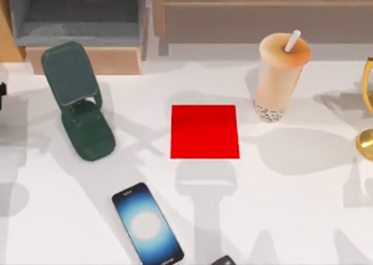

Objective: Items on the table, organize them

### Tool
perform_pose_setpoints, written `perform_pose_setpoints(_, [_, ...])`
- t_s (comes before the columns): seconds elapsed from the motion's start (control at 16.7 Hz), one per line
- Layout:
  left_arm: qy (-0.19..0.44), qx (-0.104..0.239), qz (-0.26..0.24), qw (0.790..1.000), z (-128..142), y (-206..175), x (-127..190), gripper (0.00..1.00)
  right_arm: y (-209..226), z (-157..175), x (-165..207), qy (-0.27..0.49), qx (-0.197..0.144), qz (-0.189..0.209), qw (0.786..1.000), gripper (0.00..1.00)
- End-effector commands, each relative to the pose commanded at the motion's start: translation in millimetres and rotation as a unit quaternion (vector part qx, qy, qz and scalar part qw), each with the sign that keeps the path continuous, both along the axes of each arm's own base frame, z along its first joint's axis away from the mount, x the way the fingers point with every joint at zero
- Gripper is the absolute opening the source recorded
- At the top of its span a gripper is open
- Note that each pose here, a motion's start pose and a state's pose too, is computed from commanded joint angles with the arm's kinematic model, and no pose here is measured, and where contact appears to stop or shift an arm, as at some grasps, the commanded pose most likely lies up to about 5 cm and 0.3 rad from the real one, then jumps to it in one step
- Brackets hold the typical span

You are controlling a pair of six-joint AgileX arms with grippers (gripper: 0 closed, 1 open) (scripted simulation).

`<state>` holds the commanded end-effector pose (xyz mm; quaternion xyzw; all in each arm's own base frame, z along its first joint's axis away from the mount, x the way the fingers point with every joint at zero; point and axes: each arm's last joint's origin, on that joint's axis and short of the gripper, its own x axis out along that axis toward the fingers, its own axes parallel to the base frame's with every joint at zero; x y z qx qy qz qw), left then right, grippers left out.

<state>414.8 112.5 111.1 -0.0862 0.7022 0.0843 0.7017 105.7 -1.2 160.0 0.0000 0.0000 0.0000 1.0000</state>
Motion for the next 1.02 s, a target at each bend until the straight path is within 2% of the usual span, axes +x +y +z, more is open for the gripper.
perform_pose_setpoints(0.48, [0.000,0.000,0.000,1.000,0.0,0.0,0.0,0.02,0.0,0.0,0.0,0.000,0.000,0.000,1.000,1.00])
perform_pose_setpoints(1.02, [-0.002,0.001,-0.002,1.000,2.5,-0.8,0.1,0.00,0.0,0.0,0.0,0.000,0.000,0.000,1.000,1.00])
